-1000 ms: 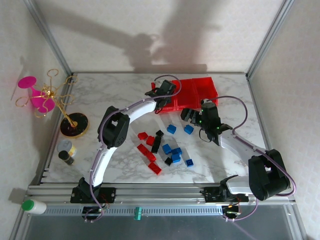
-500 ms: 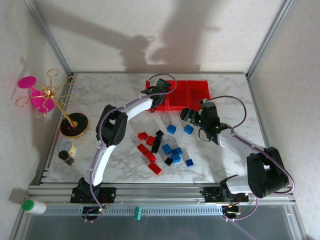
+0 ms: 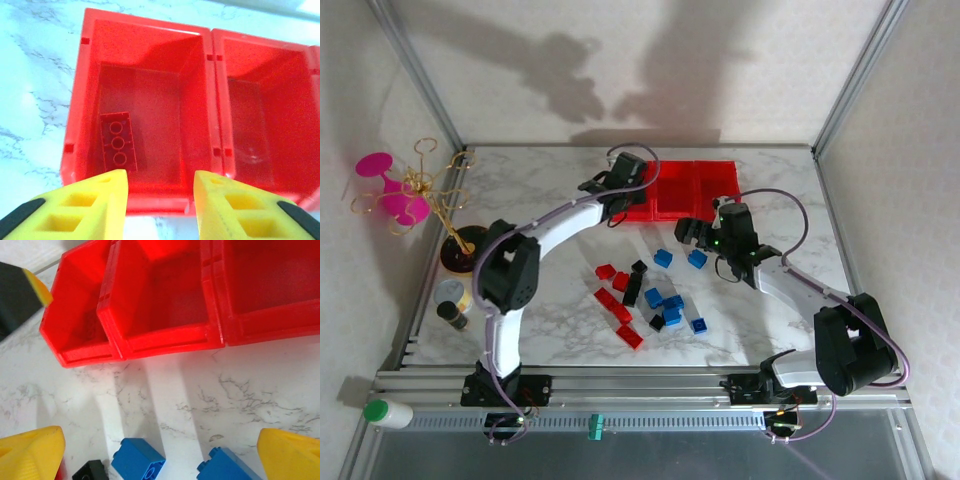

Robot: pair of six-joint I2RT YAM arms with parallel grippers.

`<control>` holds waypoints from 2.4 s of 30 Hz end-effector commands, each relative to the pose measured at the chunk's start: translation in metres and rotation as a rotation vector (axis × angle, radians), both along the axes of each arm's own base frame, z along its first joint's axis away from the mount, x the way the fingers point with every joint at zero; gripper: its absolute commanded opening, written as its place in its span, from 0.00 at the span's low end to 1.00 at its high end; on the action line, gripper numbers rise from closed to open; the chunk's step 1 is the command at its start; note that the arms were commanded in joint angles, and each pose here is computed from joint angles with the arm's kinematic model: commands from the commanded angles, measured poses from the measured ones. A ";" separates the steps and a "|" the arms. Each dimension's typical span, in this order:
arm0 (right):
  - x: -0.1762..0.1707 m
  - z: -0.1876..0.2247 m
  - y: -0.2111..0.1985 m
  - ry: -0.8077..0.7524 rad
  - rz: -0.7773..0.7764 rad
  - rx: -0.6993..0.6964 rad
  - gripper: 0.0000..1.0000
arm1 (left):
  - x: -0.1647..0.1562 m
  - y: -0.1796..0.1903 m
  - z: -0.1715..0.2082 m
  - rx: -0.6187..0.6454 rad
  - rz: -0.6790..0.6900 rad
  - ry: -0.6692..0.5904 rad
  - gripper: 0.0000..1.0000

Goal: Sort the legos into containers by color
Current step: Pick up the lego from the center of the table.

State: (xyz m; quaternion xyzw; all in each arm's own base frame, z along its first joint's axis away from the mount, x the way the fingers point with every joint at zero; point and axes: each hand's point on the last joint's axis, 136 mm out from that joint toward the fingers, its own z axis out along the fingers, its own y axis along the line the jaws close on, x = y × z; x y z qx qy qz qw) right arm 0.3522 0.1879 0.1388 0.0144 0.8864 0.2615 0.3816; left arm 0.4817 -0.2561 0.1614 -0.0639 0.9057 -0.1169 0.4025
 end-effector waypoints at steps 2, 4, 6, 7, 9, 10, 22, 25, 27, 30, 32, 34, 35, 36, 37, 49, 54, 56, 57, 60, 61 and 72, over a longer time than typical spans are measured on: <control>-0.012 0.014 0.019 -0.013 0.096 -0.002 0.99 | -0.036 0.015 0.004 -0.040 0.015 0.013 0.41; -0.019 0.012 0.025 -0.003 0.124 -0.015 0.99 | -0.055 0.026 0.000 -0.025 0.028 0.026 0.43; -0.025 0.009 0.032 0.006 0.150 -0.021 0.99 | -0.072 0.040 -0.005 -0.001 0.052 0.051 0.46; -0.028 0.007 0.034 0.011 0.159 -0.024 0.99 | -0.080 0.045 -0.009 0.011 0.061 0.065 0.47; -0.035 0.004 0.040 0.019 0.181 -0.027 0.99 | -0.096 0.054 -0.019 0.036 0.076 0.097 0.50; -0.037 0.003 0.042 0.020 0.189 -0.027 0.99 | -0.102 0.059 -0.023 0.047 0.090 0.112 0.52; -0.058 -0.016 0.059 0.058 0.204 -0.012 0.99 | -0.156 0.065 -0.080 0.012 0.126 0.273 0.67; -0.058 -0.019 0.059 0.058 0.203 -0.012 0.99 | -0.161 0.063 -0.095 0.025 0.131 0.306 0.68; -0.058 -0.020 0.059 0.061 0.203 -0.017 0.99 | -0.161 0.063 -0.102 0.025 0.141 0.309 0.68; -0.057 -0.021 0.060 0.060 0.204 -0.018 0.99 | -0.161 0.060 -0.109 0.015 0.140 0.311 0.66; -0.057 -0.023 0.059 0.063 0.203 -0.022 0.99 | -0.161 0.064 -0.115 0.033 0.156 0.319 0.65; -0.057 -0.024 0.059 0.066 0.203 -0.024 0.99 | -0.162 0.065 -0.119 0.031 0.164 0.325 0.65; -0.057 -0.024 0.059 0.065 0.203 -0.024 0.99 | -0.163 0.065 -0.121 0.027 0.169 0.329 0.65; -0.057 -0.024 0.059 0.065 0.203 -0.026 0.99 | -0.164 0.066 -0.124 0.025 0.173 0.331 0.65; -0.057 -0.024 0.059 0.063 0.203 -0.029 0.99 | -0.166 0.067 -0.128 0.027 0.178 0.337 0.65; -0.052 -0.025 0.061 0.065 0.207 -0.046 0.99 | -0.168 0.063 -0.146 0.000 0.182 0.361 0.57; -0.051 -0.024 0.061 0.062 0.202 -0.050 0.99 | -0.166 0.062 -0.147 -0.002 0.185 0.354 0.51; -0.051 -0.024 0.061 0.063 0.204 -0.051 0.99 | -0.165 0.063 -0.145 0.003 0.187 0.348 0.49; -0.051 -0.025 0.060 0.064 0.203 -0.052 0.99 | -0.165 0.064 -0.145 0.007 0.189 0.345 0.48; -0.051 -0.025 0.059 0.063 0.196 -0.059 0.99 | -0.164 0.065 -0.144 0.009 0.193 0.341 0.44; -0.050 -0.024 0.059 0.062 0.193 -0.060 0.99 | -0.164 0.065 -0.143 0.008 0.193 0.340 0.41; -0.050 -0.020 0.058 0.050 0.186 -0.054 0.99 | -0.160 0.067 -0.131 0.007 0.199 0.301 0.26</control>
